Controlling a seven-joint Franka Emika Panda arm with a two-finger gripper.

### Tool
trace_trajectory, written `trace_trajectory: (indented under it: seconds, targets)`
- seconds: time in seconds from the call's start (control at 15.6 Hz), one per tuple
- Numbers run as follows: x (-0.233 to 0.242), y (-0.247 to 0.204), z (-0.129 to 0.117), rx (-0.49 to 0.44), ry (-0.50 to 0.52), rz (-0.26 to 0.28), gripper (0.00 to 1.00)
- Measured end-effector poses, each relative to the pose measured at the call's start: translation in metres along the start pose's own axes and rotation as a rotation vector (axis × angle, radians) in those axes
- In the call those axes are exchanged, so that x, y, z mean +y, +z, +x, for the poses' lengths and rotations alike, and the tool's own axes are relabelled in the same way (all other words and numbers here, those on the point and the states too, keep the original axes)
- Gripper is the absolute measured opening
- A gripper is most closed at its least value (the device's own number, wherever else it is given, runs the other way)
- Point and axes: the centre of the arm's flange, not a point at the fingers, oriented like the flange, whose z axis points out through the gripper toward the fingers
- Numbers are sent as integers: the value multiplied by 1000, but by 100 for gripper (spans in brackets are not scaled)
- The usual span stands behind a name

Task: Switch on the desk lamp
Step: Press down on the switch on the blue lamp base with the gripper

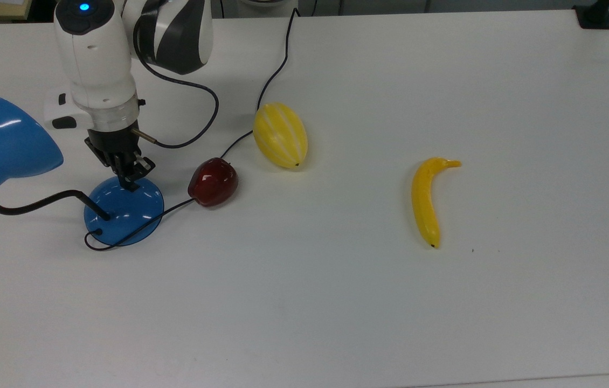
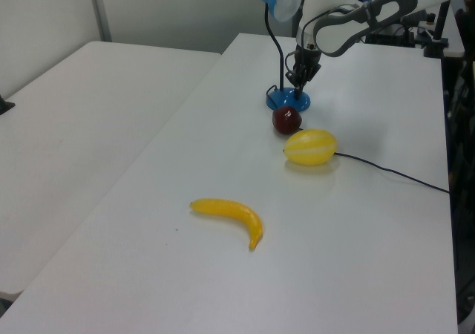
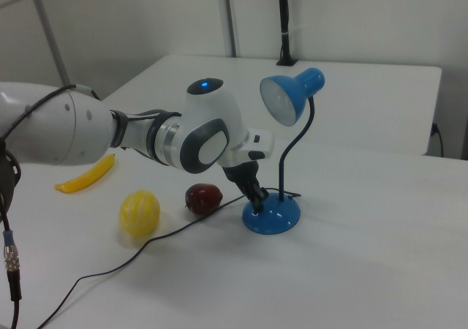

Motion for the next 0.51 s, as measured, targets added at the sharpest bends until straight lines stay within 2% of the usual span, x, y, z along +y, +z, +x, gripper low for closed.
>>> trace_trajectory:
  seconds: [0.51]
  targets:
    - [-1,2,-1,-3,-2,-1,1]
